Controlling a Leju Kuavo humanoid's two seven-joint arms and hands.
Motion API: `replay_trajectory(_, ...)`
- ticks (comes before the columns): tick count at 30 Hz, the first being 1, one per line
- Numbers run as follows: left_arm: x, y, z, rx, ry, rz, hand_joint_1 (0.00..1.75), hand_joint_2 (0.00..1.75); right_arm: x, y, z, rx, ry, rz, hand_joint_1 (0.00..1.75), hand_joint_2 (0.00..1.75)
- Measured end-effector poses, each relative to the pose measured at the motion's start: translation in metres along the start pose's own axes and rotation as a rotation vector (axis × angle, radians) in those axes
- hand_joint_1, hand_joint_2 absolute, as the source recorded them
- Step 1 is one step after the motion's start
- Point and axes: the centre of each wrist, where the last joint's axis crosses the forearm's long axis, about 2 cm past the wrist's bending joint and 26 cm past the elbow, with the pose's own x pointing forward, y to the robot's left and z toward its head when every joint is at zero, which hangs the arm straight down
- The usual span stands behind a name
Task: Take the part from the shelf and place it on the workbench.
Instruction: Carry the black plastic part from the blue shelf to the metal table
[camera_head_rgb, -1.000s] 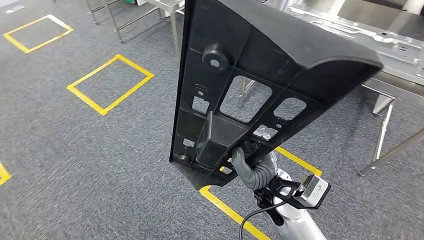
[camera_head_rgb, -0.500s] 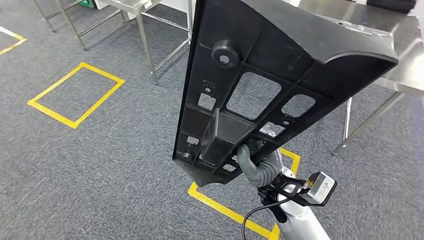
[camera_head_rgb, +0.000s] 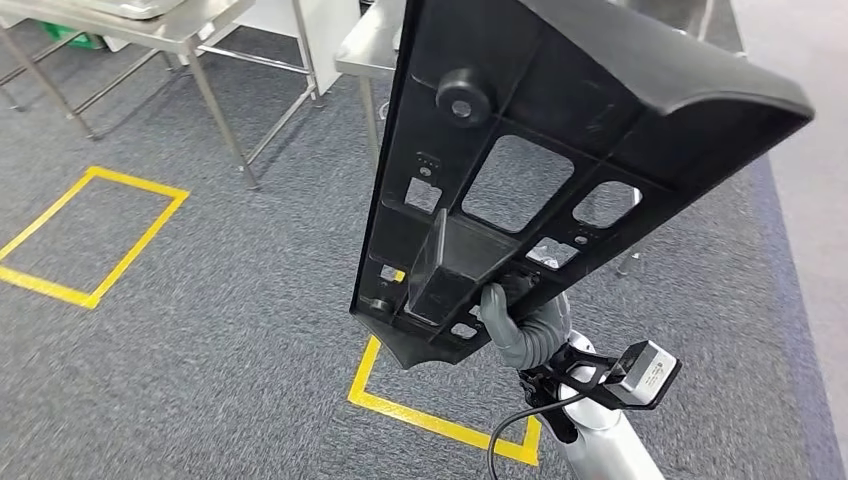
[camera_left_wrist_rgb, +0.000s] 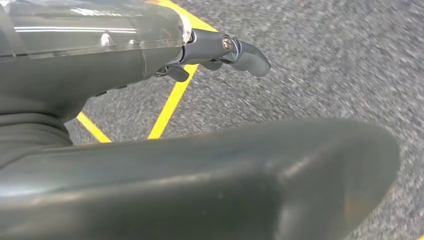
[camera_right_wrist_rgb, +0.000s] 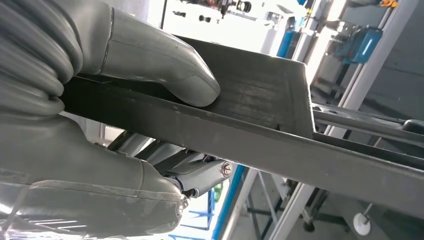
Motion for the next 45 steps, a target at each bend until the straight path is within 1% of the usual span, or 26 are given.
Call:
replay_trajectory(8, 0.0017, -0.0032, -0.0001, -0.019, -0.013, 0.008, 0.0, 0.0, -0.0003, -0.001, -0.0009, 0.003, -0.001, 0.001, 1.75, 1.75)
replay_trajectory(14, -0.0013, -0.0024, 0.0007, -0.02, -0.013, 0.006, 0.0, 0.0, -0.0017, -0.0016, -0.0003, 0.0, 0.004, 0.002, 1.75, 1.75)
replay_trajectory(25, 0.0019, -0.0041, -0.0001, -0.033, -0.032, -0.002, 0.0, 0.0, -0.001, -0.0021, -0.0007, -0.004, 0.0, 0.003, 1.75, 1.75)
replay_trajectory(31, -0.0011, -0.0027, 0.0007, -0.045, -0.027, -0.003, 0.0, 0.0, -0.0012, -0.0012, 0.0013, -0.008, 0.006, 0.003, 1.75, 1.75)
replay_trajectory(45, 0.0014, -0.0008, -0.0005, -0.065, -0.043, -0.016, 0.0, 0.0, 0.0023, -0.0056, 0.0035, -0.032, 0.003, 0.03, 1.75, 1.75)
